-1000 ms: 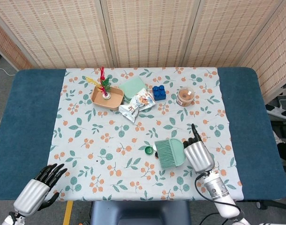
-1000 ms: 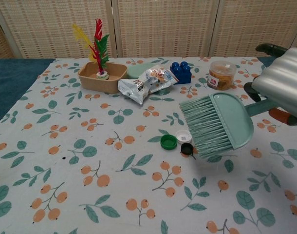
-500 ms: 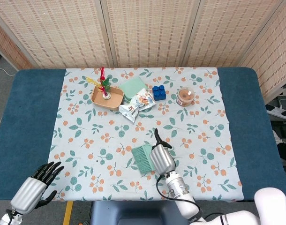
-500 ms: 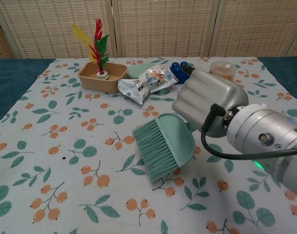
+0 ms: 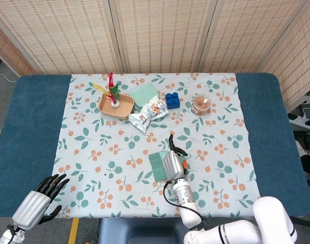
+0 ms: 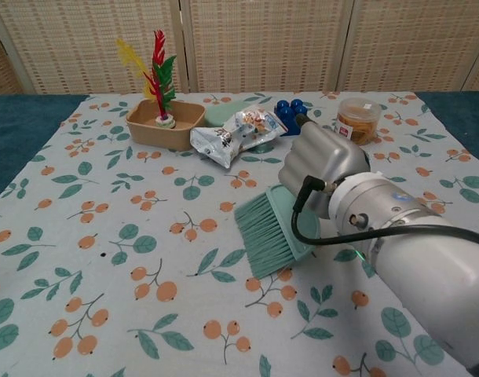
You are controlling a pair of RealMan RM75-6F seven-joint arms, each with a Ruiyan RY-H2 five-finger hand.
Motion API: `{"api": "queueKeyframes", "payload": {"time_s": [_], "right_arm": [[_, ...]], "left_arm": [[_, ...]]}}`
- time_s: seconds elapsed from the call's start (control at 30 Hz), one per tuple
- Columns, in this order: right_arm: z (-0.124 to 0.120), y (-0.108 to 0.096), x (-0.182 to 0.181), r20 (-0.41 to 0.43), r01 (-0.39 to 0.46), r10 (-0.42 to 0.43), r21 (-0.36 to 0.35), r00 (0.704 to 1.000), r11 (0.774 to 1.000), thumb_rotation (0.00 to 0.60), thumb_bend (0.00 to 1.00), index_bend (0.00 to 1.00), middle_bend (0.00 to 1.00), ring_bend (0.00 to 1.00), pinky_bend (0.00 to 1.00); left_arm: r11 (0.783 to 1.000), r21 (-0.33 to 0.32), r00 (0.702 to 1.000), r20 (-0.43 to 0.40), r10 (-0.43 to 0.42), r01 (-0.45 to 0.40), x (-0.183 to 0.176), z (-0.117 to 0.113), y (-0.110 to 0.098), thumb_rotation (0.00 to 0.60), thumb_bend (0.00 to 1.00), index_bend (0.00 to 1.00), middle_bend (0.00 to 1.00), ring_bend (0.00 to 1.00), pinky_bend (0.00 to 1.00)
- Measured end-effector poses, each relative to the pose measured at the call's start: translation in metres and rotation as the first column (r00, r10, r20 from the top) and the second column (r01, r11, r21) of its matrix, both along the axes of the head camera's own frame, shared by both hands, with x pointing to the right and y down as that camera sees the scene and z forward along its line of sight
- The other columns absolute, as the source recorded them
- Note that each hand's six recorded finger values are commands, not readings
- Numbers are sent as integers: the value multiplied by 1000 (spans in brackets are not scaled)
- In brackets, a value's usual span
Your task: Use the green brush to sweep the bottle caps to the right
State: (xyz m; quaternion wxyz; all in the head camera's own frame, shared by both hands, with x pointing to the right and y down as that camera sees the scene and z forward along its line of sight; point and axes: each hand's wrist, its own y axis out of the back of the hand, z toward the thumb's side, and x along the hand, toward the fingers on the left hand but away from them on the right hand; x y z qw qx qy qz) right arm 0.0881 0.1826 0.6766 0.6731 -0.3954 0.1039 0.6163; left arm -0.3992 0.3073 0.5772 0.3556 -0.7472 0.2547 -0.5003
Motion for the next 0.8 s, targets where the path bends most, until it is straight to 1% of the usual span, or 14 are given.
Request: {"api": "queueKeyframes", "payload": {"time_s": [0.13,0.3,0.63,0.8], "right_arm": [[10,1,0,-31,5,-5,-9,1000,1000,600,439,1000,828,569,0],[15,0,8,-73,2,-3,-8,997,1000,600,440,1000,828,569,0],[20,-11,43,-146,-12,12,5,989,1000,600,439,1000,828,570,0],[26,-14,60,-185,-4,5,8,983,1000,600,439,1000,828,569,0]], "left_arm": [[1000,1,1000,0,-6,6,-1,0,-2,600,387,0,0,0,116],[1000,-1,1000,4,-9,9,-2,1,-2,600,387,0,0,0,115],[1000,-4,1000,18,-2,2,-1,4,-1,600,386,0,0,0,116],[1000,-5,1000,25,0,0,0,6,0,600,385,0,0,0,116]]}}
